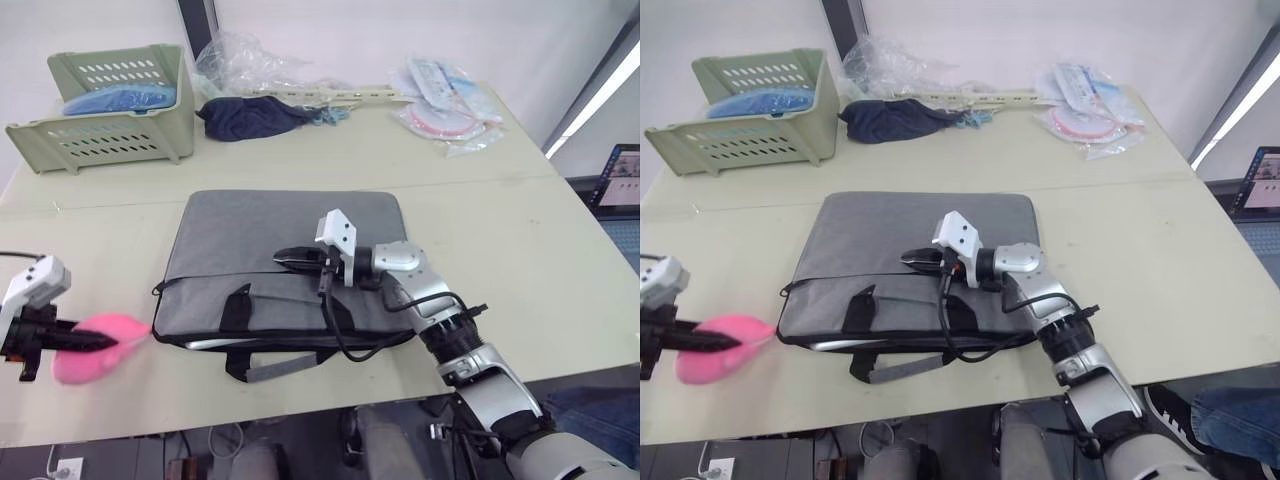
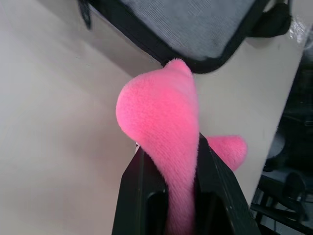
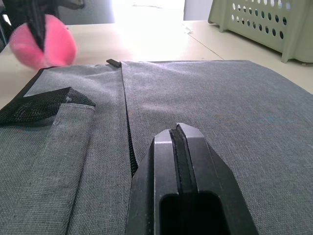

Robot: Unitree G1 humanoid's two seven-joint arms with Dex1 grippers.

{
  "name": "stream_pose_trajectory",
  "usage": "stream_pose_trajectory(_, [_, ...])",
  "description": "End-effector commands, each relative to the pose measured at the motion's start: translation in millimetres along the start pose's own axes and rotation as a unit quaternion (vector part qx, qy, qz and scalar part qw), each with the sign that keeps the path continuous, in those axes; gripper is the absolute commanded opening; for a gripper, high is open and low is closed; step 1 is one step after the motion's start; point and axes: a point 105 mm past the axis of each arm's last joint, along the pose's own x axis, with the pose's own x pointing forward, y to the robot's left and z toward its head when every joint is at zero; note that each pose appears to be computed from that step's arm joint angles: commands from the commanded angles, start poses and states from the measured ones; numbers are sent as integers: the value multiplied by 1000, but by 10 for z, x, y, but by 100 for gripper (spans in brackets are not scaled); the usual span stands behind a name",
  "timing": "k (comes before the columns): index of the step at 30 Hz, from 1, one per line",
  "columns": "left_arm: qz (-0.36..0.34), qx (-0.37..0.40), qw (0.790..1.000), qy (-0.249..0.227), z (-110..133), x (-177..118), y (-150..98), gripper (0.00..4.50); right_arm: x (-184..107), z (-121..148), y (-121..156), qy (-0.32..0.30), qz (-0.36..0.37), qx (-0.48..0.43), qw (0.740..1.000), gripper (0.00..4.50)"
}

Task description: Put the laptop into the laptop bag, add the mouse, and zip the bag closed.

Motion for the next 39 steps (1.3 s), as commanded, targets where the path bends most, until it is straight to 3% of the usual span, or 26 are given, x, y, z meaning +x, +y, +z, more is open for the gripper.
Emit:
stream_pose_trajectory(1, [-43,21,999,-11,92,-25,-209,3,-44,-655,185,102,5,61,993,0])
stream_pose_trajectory(10, [-112,19,993,-31,58,325,-633,3,-25,-701,170,106,-9,55,993,0])
stream_pose_trajectory(19, [-144,7,988,-52,22,571,-871,3,-42,-720,135,111,-13,54,992,0])
stream_pose_trajectory(23, [-112,1,992,-58,-13,585,-752,3,-56,-722,136,112,-11,53,992,0])
stream_pose_trajectory(27, [-17,-10,997,-78,21,574,-371,3,-66,-592,73,97,-15,42,994,0])
stream_pose_trajectory(33, [-23,-10,995,-96,65,753,-388,3,-55,-454,24,82,-22,31,996,0])
stream_pose_trajectory(39, [41,7,991,-127,193,771,-123,3,-85,-263,-38,54,-42,33,997,0])
